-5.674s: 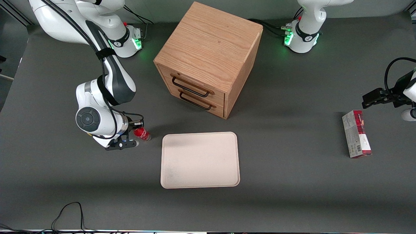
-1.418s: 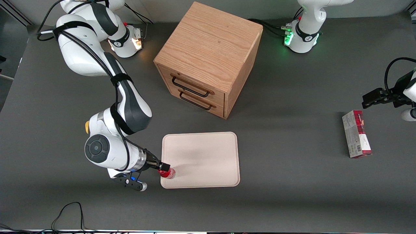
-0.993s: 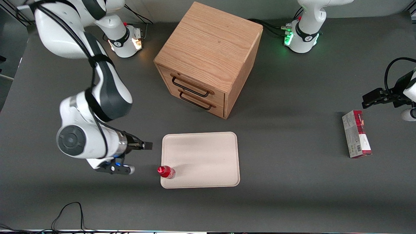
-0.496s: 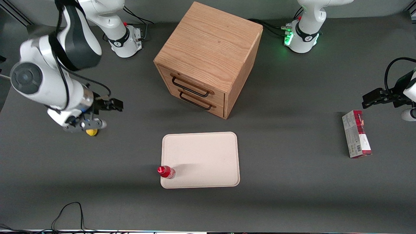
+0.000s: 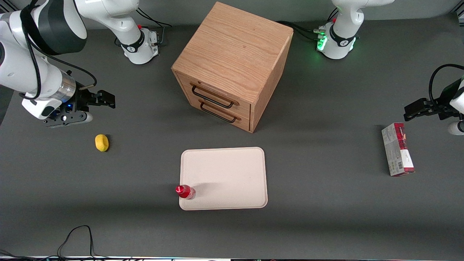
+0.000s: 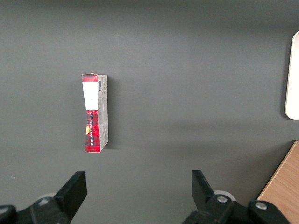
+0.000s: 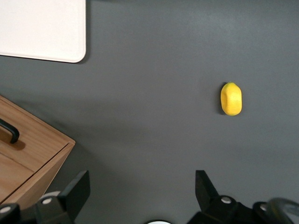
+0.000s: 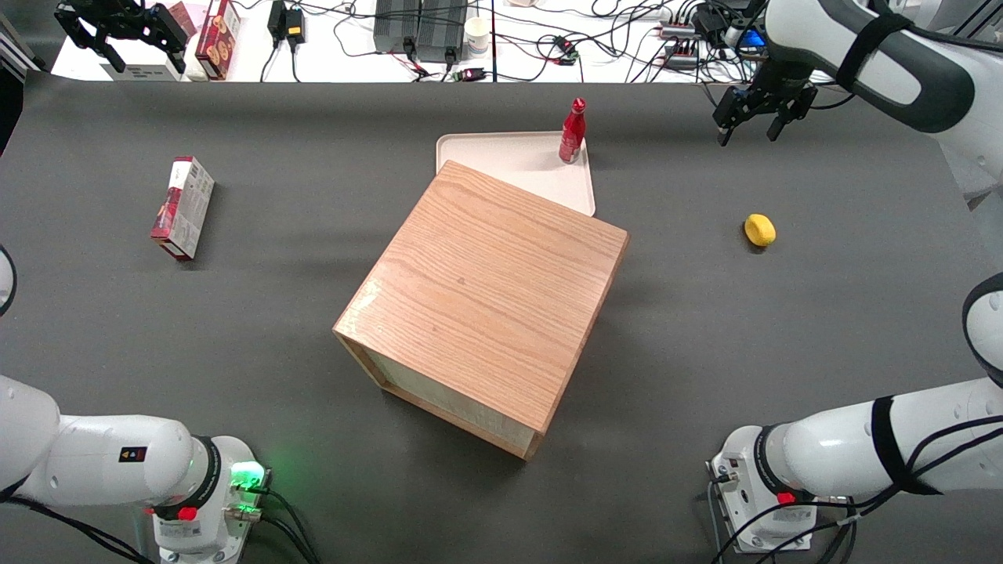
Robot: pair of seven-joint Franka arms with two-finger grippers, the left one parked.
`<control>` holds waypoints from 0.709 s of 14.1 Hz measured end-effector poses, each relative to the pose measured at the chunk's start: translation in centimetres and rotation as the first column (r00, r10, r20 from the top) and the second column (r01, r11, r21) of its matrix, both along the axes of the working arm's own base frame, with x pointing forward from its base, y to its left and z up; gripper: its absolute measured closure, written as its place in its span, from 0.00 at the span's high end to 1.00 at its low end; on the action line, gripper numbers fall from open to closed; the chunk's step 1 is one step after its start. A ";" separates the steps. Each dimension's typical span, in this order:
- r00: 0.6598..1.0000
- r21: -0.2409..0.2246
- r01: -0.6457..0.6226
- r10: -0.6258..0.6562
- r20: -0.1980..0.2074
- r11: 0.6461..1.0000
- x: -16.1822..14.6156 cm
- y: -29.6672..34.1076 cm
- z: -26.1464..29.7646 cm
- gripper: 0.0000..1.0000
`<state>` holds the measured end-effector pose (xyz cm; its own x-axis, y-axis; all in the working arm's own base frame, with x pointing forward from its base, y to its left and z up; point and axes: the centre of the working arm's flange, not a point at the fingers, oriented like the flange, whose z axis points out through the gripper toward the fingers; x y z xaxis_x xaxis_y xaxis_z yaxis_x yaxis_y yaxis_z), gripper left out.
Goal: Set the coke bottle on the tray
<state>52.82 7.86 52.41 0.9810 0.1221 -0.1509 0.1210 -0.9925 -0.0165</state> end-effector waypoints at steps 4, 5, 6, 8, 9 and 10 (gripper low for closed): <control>1.000 0.005 0.005 -0.005 0.019 1.000 0.4 -0.3 2.3 1.00; 1.000 0.004 0.008 -0.008 0.014 1.000 0.4 -0.5 2.5 1.00; 1.000 0.003 0.010 -0.010 0.008 1.000 0.4 -0.6 2.9 1.00; 1.000 0.002 0.008 -0.008 -0.002 1.000 0.4 -0.6 3.6 1.00; 1.000 0.002 0.002 -0.002 -0.005 1.000 0.5 -0.6 3.9 1.00; 1.000 0.002 -0.002 0.002 -0.010 1.000 0.5 -0.6 4.2 1.00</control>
